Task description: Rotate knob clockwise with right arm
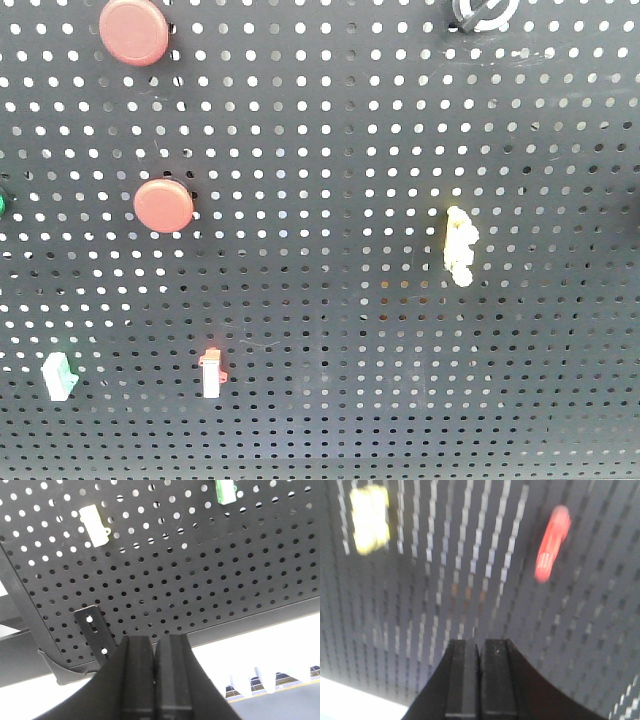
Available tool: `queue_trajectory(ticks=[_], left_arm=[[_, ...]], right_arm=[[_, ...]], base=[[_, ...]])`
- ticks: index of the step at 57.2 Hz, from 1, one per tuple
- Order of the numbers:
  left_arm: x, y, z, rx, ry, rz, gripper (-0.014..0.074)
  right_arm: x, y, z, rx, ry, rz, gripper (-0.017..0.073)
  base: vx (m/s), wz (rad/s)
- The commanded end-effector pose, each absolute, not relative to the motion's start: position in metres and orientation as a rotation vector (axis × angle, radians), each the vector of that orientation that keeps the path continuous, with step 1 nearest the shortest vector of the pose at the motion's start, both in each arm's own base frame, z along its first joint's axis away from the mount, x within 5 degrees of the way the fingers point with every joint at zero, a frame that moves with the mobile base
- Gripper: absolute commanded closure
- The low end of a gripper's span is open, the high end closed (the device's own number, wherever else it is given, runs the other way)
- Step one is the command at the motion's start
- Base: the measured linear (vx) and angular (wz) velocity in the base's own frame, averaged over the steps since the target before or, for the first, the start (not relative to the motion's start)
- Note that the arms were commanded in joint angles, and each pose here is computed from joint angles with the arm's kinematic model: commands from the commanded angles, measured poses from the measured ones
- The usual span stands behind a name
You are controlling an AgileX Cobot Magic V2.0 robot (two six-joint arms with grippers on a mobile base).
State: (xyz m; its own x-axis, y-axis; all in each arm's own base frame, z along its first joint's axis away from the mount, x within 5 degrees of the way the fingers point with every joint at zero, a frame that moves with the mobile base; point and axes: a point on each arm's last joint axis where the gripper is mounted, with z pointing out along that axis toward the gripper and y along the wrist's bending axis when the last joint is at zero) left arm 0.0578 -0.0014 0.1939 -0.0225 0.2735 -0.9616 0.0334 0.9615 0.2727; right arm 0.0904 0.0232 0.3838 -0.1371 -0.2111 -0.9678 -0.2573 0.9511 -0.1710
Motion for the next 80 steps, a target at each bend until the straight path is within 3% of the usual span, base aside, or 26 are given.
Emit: queue_trajectory(ticks=[1, 15, 29, 43, 51, 64, 80], left_arm=[[0.059, -0.002, 0.195, 0.232, 1.535, 0.188, 0.06], [0.059, -0.002, 0.195, 0.232, 1.535, 0.188, 0.06], [0.059, -0.002, 0.195, 0.232, 1.535, 0.188, 0.06], [0.059, -0.002, 0.195, 0.232, 1.535, 0.188, 0.06], [0.059, -0.002, 0.195, 0.232, 1.535, 0.188, 0.06], [0.059, -0.002, 0.195, 0.232, 1.535, 0.188, 0.06], [0.059, -0.002, 0.195, 0.232, 1.534, 0.188, 0.06]], right_arm=[[0.089, 0.025, 0.396, -0.338, 1.66, 0.088, 0.057], [0.093, 0.037, 0.387, -0.369, 1.75, 0.178, 0.0569], [0.088, 0.058, 0.333, -0.465, 1.834, 0.421, 0.057], [0.072, 0.056, 0.251, -0.409, 1.613, 0.631, 0.057], [0.069, 0.037, 0.222, -0.26, 1.528, 0.522, 0.057], [0.065, 0.011, 0.205, -0.149, 1.528, 0.105, 0.057], [0.056, -0.001, 0.189, -0.014, 1.628, -0.033, 0.057]], base=[[0.0, 0.0], [0.0, 0.0], [0.0, 0.0], [0.0, 0.0], [0.0, 0.0], [0.0, 0.0], [0.0, 0.0]])
